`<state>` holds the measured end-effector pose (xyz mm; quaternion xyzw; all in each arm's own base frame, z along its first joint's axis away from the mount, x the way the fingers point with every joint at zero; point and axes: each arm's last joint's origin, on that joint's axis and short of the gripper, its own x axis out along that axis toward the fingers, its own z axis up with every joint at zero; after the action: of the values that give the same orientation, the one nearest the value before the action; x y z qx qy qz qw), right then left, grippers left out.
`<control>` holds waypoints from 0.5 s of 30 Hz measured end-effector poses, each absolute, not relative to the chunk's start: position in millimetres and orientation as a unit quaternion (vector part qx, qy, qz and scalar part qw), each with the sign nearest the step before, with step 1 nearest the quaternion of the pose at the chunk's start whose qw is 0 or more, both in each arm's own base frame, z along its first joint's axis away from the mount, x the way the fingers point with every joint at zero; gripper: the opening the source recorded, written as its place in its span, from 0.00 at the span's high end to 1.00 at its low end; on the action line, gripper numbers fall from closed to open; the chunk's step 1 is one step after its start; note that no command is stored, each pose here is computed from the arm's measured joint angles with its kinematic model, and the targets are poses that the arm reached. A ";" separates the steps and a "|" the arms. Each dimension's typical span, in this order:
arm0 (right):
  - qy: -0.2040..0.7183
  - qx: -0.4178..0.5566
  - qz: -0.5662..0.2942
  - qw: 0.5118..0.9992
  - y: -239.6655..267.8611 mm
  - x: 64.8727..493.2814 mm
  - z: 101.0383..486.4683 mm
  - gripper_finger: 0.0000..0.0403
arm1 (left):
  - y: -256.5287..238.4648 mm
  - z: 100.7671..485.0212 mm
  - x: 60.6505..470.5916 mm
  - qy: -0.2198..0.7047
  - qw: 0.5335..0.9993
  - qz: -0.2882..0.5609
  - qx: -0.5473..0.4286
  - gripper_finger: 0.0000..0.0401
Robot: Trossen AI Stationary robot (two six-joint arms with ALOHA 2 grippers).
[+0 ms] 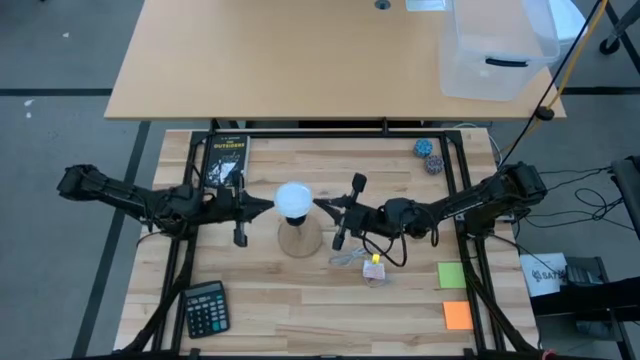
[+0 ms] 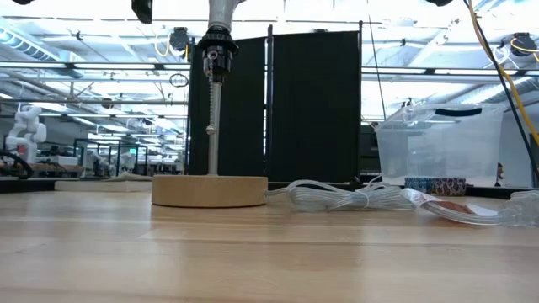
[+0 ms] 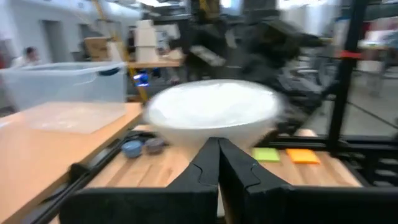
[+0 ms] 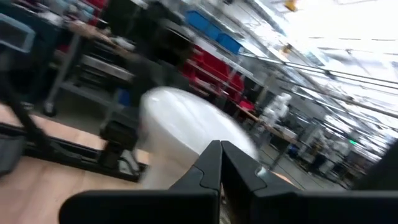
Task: Screw lightbulb
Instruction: Insert the lightbulb into the lamp socket
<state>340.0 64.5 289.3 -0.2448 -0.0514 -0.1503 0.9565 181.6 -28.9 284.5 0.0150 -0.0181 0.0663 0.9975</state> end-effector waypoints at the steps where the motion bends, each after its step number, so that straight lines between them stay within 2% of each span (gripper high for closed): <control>1: -0.050 -0.248 -0.144 0.957 66.4 340.0 288.8 1.00 | -27.7 284.2 181.7 -0.016 0.997 0.077 0.012 1.00; 5: -0.029 -0.266 -0.127 0.955 72.8 340.6 281.8 1.00 | -24.7 280.9 182.6 -0.002 0.994 0.110 0.015 1.00; 15: -0.017 -0.266 -0.140 0.954 75.9 339.0 281.2 1.00 | -26.1 287.7 174.9 -0.022 0.995 0.100 0.013 1.00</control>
<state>339.0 75.9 281.2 -0.2658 -0.0174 -0.1402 0.9536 174.9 -26.1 287.7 0.0126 -0.0216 0.1004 0.9946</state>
